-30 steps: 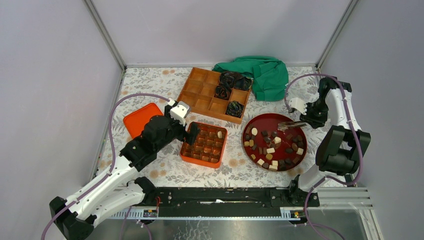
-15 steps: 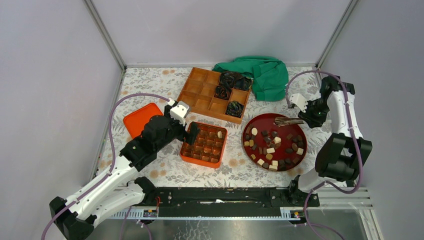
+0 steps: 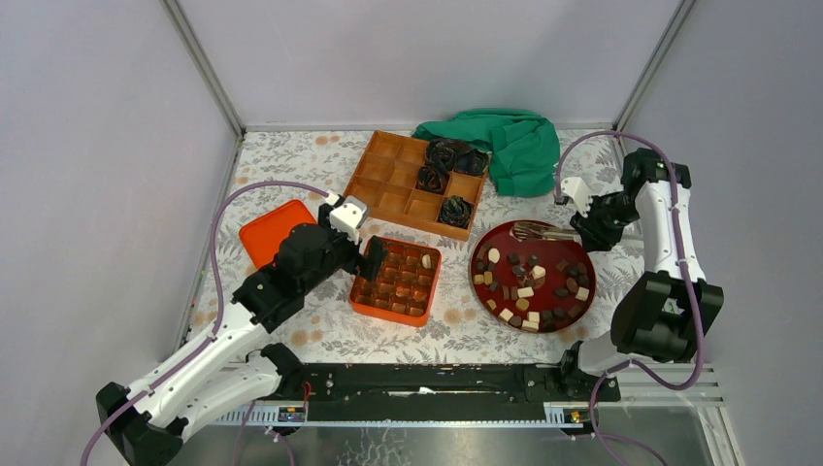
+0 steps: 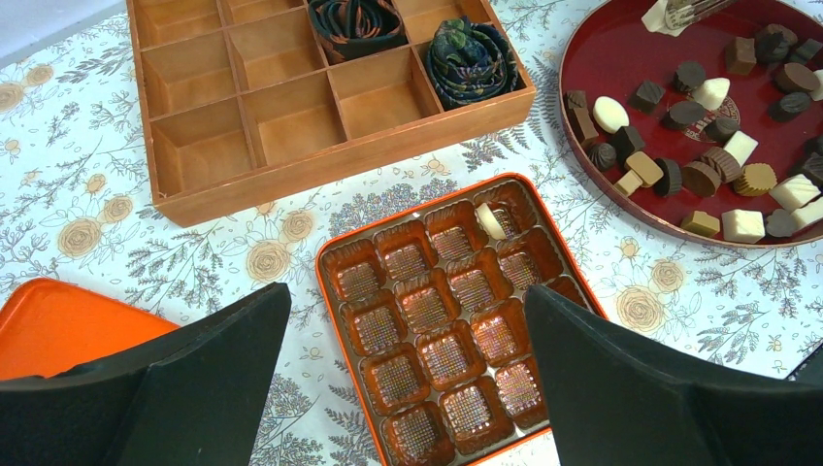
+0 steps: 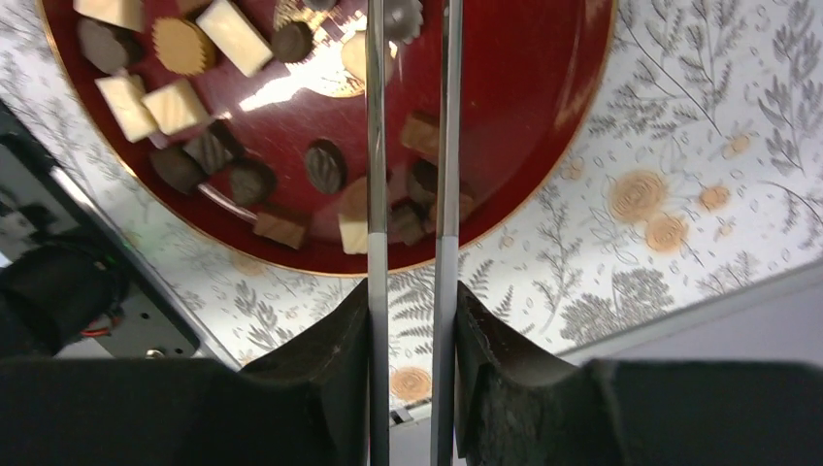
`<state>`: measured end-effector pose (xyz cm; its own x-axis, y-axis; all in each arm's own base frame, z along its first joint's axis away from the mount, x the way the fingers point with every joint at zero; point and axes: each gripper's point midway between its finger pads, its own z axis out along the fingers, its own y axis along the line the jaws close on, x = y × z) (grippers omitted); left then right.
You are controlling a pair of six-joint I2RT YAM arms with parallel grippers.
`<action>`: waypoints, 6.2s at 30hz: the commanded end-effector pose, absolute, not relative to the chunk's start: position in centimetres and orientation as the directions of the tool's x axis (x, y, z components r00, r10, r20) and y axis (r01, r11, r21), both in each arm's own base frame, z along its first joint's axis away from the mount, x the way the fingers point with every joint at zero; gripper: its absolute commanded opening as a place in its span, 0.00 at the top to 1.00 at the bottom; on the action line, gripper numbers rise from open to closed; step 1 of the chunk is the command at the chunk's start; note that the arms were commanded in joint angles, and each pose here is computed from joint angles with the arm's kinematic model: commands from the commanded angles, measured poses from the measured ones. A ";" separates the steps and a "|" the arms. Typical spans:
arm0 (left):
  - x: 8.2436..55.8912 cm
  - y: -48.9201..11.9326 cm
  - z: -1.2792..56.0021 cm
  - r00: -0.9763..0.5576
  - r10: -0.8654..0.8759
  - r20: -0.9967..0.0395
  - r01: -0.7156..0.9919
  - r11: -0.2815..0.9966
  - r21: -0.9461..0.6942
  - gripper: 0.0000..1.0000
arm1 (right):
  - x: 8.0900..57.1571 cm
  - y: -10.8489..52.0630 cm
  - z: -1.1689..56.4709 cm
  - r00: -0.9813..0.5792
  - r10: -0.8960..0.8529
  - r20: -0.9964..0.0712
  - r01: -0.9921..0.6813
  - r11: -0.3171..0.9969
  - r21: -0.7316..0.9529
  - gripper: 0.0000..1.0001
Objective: Pack the chocolate
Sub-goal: Pick up the fake chocolate from the plate, then place the fake chocolate in the packing box, then pick up the fake chocolate from the plate.
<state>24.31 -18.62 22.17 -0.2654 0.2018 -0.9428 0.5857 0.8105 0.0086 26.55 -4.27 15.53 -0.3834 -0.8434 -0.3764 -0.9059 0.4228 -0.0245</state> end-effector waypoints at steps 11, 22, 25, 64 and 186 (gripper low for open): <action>24.7 -18.6 23.3 -0.221 0.180 -0.958 0.588 0.809 0.016 0.01 | 25.0 2.6 18.1 -0.363 -0.739 -0.567 -0.913 0.404 0.057 1.00; 24.8 -18.5 23.4 -0.235 0.155 -0.960 0.569 0.822 -0.007 0.01 | 24.8 12.7 17.5 -0.259 -0.737 -0.624 -0.963 0.251 0.103 1.00; 25.1 -18.0 23.3 -0.234 0.154 -0.960 0.548 0.837 0.000 0.01 | 25.3 16.0 17.0 -0.230 -0.756 -0.613 -0.972 0.209 0.106 1.00; 25.9 -16.7 23.2 -0.236 0.143 -0.961 0.491 0.871 0.009 0.01 | 25.9 21.2 14.0 -0.264 -0.832 -0.488 -0.964 0.227 0.135 0.59; 24.6 -17.9 24.8 -0.209 0.074 -0.975 0.565 0.823 -0.058 0.01 | 22.2 -1.6 10.5 -0.610 -0.738 -0.289 -0.780 0.624 0.052 0.53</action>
